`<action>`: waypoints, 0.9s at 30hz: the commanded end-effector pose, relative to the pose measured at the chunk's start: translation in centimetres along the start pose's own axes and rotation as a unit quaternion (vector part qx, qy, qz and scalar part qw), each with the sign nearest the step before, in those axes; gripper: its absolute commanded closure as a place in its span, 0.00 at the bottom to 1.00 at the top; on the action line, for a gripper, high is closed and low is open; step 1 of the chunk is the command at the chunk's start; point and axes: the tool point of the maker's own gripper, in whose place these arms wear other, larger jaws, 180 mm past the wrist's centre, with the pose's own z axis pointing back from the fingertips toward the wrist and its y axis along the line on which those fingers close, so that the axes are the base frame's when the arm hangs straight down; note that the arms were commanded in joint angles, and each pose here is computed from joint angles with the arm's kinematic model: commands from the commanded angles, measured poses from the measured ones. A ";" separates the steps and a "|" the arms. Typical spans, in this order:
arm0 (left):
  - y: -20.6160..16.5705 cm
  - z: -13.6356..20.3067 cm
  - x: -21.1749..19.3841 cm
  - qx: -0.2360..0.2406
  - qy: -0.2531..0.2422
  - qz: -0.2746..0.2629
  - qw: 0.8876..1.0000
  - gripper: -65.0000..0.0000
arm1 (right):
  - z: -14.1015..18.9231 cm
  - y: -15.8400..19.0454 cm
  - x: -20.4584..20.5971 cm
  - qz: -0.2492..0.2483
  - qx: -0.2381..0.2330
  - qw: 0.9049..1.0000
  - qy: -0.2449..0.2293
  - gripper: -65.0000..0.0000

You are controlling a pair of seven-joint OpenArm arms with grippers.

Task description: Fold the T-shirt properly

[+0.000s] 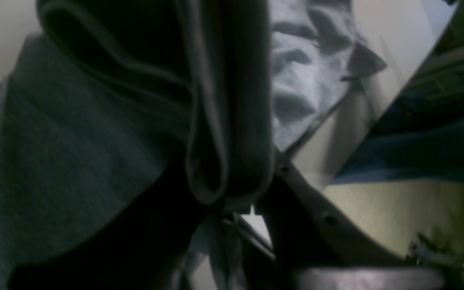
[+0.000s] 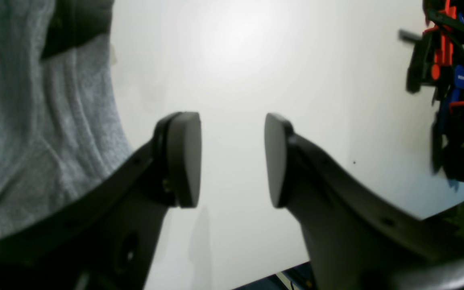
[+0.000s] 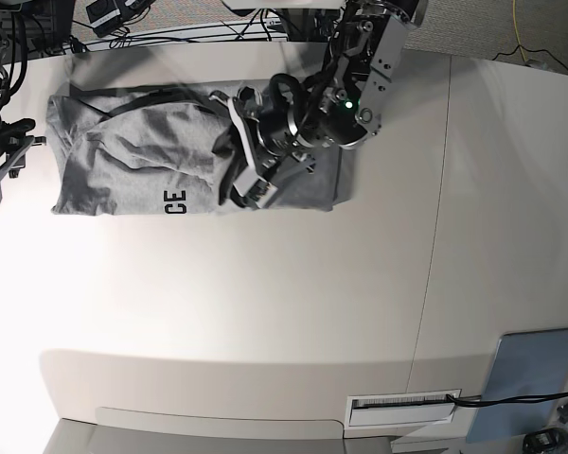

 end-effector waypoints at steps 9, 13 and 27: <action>-1.2 0.2 2.2 -0.022 -0.040 -0.023 0.999 1.00 | 0.4 -1.3 1.4 0.008 -0.015 1.000 -0.020 0.61; -1.1 0.3 3.2 -0.019 -0.066 -0.024 0.997 0.73 | 0.4 -1.3 1.4 0.008 -0.016 1.000 -0.019 0.61; 1.6 0.4 3.3 0.054 -0.061 -0.069 0.994 0.39 | 0.7 0.3 2.5 -0.018 0.044 0.998 -0.049 0.61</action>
